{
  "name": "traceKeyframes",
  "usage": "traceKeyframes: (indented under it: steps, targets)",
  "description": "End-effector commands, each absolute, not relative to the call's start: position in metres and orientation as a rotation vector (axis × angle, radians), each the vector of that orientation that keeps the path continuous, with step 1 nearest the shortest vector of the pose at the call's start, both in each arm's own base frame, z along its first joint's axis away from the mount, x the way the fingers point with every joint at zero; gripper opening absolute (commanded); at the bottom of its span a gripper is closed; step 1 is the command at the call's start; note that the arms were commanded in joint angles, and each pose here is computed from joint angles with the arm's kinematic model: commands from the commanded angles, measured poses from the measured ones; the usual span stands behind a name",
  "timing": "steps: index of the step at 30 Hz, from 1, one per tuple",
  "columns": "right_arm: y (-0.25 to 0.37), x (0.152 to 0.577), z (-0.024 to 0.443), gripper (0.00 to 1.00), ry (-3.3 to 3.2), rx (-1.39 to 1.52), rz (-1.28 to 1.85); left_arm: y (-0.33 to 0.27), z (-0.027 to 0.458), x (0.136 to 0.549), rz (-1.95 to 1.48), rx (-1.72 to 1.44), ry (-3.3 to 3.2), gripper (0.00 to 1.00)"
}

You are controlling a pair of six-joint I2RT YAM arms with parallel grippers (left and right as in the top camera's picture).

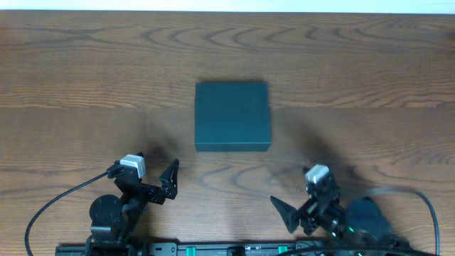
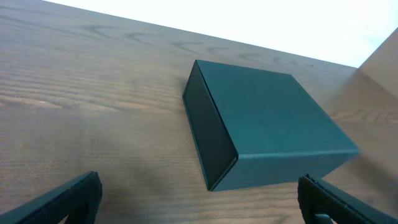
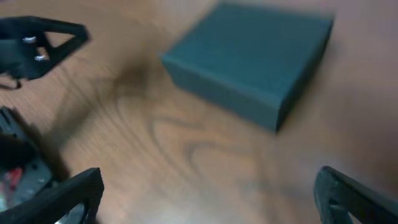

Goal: Pack container

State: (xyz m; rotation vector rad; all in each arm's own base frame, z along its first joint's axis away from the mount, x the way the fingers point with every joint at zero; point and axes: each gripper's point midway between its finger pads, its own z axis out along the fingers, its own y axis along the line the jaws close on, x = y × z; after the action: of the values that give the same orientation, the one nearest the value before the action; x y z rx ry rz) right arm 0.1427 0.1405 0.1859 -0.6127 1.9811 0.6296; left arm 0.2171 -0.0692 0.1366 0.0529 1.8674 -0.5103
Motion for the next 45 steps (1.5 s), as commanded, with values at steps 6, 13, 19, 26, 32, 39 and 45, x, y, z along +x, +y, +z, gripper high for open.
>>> traceKeyframes:
  steps: [6,13,19,26,32,39,45]
  targets:
    - [0.141,0.143,0.161,0.99,1.690,-1.022,0.335,-0.066,0.127,0.219,-0.498,0.029,1.884,0.99]
    - [0.154,0.158,0.142,0.99,1.675,-0.900,0.417,-0.066,0.127,0.219,-0.498,0.029,1.884,0.99]
    - [0.160,0.164,0.135,0.99,1.665,-0.852,0.454,-0.066,0.127,0.219,-0.499,0.030,1.884,0.98]
    - [0.161,0.165,0.135,0.99,1.659,-0.849,0.453,-0.066,0.127,0.219,-0.498,0.029,1.884,0.99]
    - [0.160,0.165,0.135,0.99,1.660,-0.850,0.453,-0.066,0.127,0.219,-0.499,0.030,1.884,0.98]
    - [0.160,0.165,0.135,0.99,1.660,-0.850,0.453,-0.066,0.126,0.219,-0.498,0.029,1.885,0.98]
    - [0.160,0.165,0.135,0.99,1.660,-0.850,0.453,-0.066,0.127,0.219,-0.498,0.029,1.884,0.98]
